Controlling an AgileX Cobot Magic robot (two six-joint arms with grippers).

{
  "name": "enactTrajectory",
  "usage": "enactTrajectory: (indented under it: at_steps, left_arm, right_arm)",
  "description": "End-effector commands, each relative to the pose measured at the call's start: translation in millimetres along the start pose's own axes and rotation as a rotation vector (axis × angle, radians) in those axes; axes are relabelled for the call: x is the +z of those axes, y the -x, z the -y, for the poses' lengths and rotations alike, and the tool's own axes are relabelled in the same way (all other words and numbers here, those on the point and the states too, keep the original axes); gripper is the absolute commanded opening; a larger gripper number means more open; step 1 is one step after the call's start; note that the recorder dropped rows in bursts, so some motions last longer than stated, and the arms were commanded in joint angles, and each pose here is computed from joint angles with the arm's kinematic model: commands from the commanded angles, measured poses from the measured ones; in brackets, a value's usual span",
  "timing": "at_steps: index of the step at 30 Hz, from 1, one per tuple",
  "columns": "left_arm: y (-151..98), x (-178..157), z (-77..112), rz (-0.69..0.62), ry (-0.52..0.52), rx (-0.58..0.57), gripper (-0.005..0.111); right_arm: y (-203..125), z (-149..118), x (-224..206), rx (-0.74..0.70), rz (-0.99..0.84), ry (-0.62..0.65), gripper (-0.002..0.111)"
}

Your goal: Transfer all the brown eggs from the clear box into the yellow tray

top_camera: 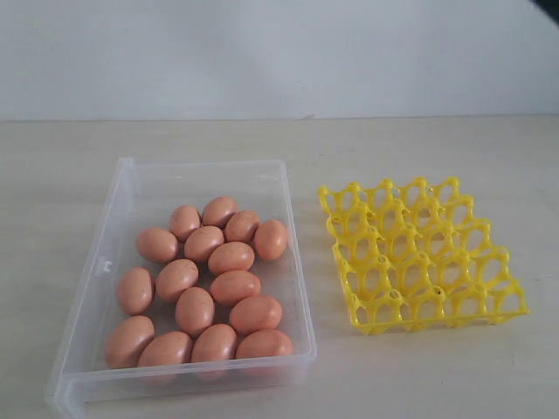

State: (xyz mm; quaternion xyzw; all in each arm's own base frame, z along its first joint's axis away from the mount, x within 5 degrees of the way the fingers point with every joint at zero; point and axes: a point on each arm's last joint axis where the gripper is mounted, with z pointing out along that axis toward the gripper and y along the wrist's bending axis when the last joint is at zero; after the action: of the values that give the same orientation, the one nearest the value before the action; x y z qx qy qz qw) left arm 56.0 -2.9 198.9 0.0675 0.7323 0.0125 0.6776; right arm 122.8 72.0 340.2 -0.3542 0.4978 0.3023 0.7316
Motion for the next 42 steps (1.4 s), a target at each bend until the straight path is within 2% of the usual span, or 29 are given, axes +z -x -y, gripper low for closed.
enactTrajectory:
  at_steps: [1,9,12,13,15,16,18,20,22,23,25,27,29,31,34,42]
  left_arm:
    - [-1.0,0.2,0.6,0.000,-0.007,-0.007,0.004]
    - [-1.0,0.2,0.6,0.000,-0.007,-0.007,0.004]
    - [-1.0,0.2,0.6,0.000,-0.007,-0.007,0.004]
    - [-1.0,0.2,0.6,0.000,-0.007,-0.007,0.004]
    - [-1.0,0.2,0.6,0.000,-0.007,-0.007,0.004]
    - [-1.0,0.2,0.6,0.000,-0.007,-0.007,0.004]
    - [-1.0,0.2,0.6,0.000,-0.007,-0.007,0.004]
    - [-1.0,0.2,0.6,0.000,-0.007,-0.007,0.004]
    - [-1.0,0.2,0.6,0.000,-0.007,-0.007,0.004]
    - [-1.0,0.2,0.6,0.000,-0.007,-0.007,0.004]
    - [-1.0,0.2,0.6,0.000,-0.007,-0.007,0.004]
    - [-1.0,0.2,0.6,0.000,-0.007,-0.007,0.004]
    - [-1.0,0.2,0.6,0.000,-0.007,-0.007,0.004]
    - [-1.0,0.2,0.6,0.000,-0.007,-0.007,0.004]
    - [-1.0,0.2,0.6,0.000,-0.007,-0.007,0.004]
    - [-1.0,0.2,0.6,0.000,-0.007,-0.007,0.004]
  right_arm:
    - [0.0,-7.6,8.3,-0.142,-0.087,0.079,0.000]
    - [-23.0,0.7,28.5,-0.419,-0.308,-0.099,0.000]
    - [-38.1,7.5,46.9,-0.529,-0.479,-0.137,0.000]
    - [-41.7,10.0,52.2,-0.521,-0.528,-0.146,0.000]
    - [-50.7,22.6,71.4,-0.315,-0.631,-0.222,0.000]
    - [-55.9,31.2,85.2,-0.136,-0.695,-0.275,0.000]
    - [-64.8,41.8,109.0,0.052,-0.808,-0.305,0.000]
    - [-87.4,46.1,128.6,0.139,-0.961,-0.263,0.007]
    - [-110.8,44.5,145.2,0.241,-1.058,-0.201,0.025]
    - [-122.8,42.4,157.7,0.332,-1.084,-0.158,0.039]
    - [-142.3,37.5,173.5,0.408,-1.158,-0.045,0.047]
    - [-162.8,34.4,183.8,0.428,-1.274,0.076,0.047]
    - [-171.8,34.8,189.7,0.421,-1.332,0.138,0.047]
    - [-177.1,38.6,198.3,0.472,-1.336,0.091,0.047]
    - [-183.4,48.6,214.5,0.628,-1.284,-0.103,0.047]
    - [-212.4,53.3,240.4,0.735,-1.291,-0.168,0.047]
